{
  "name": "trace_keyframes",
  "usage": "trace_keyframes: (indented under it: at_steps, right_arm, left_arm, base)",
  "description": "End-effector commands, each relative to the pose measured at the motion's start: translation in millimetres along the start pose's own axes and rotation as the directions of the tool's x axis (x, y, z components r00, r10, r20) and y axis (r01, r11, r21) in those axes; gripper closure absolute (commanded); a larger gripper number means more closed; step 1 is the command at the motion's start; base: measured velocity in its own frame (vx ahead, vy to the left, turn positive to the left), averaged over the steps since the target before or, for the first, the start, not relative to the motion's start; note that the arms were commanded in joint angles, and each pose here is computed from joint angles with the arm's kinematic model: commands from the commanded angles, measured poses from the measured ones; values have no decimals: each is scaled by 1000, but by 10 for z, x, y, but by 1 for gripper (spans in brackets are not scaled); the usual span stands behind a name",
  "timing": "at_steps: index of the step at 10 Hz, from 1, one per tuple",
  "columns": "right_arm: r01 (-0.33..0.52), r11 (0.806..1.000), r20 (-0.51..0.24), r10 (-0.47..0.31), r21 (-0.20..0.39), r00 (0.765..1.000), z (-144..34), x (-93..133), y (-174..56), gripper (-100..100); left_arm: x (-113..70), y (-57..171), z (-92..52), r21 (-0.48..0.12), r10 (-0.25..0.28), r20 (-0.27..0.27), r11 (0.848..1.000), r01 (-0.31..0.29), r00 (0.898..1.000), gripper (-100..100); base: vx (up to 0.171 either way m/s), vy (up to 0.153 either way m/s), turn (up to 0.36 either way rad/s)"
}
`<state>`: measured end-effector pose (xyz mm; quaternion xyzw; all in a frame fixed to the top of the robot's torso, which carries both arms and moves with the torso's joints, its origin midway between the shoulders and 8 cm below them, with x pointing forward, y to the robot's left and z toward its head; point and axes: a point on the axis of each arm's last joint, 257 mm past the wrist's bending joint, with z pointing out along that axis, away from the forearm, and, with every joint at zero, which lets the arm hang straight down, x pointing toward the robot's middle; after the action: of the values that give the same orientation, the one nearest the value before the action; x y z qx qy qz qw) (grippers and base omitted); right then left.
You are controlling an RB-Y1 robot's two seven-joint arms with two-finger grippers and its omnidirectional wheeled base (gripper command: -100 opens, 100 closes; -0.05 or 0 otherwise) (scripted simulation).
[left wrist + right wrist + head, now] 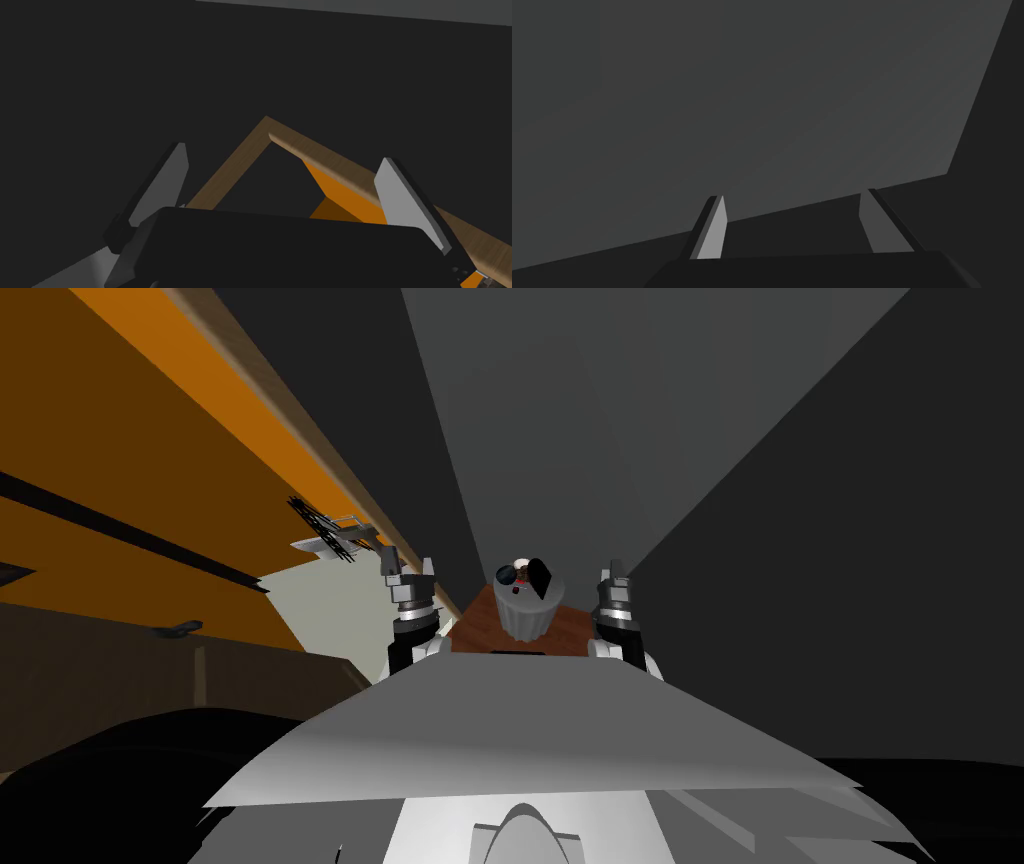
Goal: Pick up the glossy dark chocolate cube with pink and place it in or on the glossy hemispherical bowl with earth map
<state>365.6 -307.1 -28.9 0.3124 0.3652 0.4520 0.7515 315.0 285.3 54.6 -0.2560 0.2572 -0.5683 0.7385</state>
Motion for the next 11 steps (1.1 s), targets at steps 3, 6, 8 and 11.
trace_keyframes:
  at_steps: [3, 6, 8, 11]
  right_arm:
    - [101, 995, -119, -100, 4, 988, -18, 267, -187, -100]
    - [219, 976, -242, -213, -6, 946, -83, 552, -444, -100]
    - [266, 964, -290, -259, -16, 921, -121, 653, -551, -100]
    - [405, 912, -426, -391, -62, 816, -289, 947, -925, -100]
  left_arm:
    - [0, 0, 0, 0, 0, 0, 1000, 0, 1000, 0]
    - [0, 0, 0, 0, 0, 0, 1000, 0, 1000, 0]
    - [0, 0, 0, 0, 0, 0, 1000, 0, 1000, 0]
    - [0, 0, 0, 0, 0, 0, 1000, 0, 1000, 0]
  base:
    - [-54, 15, 64]
    - [-80, 20, 102]
    - [-66, 41, 73]
    - [-56, 33, 128]
